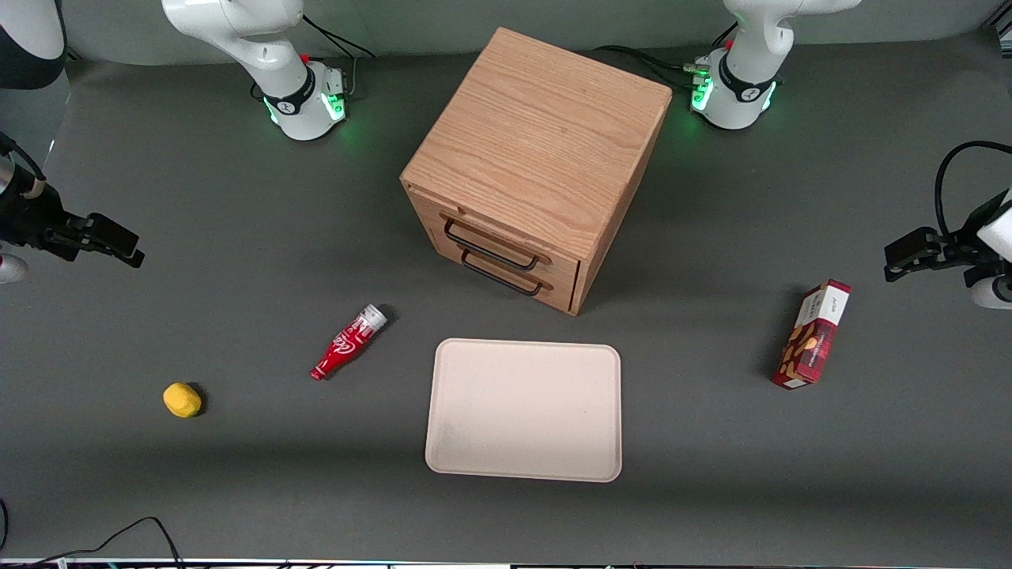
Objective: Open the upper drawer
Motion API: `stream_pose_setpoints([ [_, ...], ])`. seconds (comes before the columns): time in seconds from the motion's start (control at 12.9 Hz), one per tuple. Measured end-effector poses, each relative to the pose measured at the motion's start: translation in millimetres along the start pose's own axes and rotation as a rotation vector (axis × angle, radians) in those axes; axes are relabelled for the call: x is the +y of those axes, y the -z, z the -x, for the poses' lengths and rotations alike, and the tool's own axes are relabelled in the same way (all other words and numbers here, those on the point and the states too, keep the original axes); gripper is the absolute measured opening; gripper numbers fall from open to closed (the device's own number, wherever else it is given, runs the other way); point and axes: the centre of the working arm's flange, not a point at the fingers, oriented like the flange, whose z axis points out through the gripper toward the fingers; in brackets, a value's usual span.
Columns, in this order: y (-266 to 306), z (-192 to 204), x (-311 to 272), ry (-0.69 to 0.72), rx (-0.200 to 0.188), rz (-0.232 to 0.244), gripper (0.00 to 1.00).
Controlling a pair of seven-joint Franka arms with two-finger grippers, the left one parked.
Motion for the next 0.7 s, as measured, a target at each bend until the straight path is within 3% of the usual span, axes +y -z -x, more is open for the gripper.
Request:
stream_pose_setpoints([
  [0.54,4,30,-133,0.282,-0.017,-0.013,1.00],
  [0.7,3,52,-190,0.380,-0.033,-0.051,1.00],
])
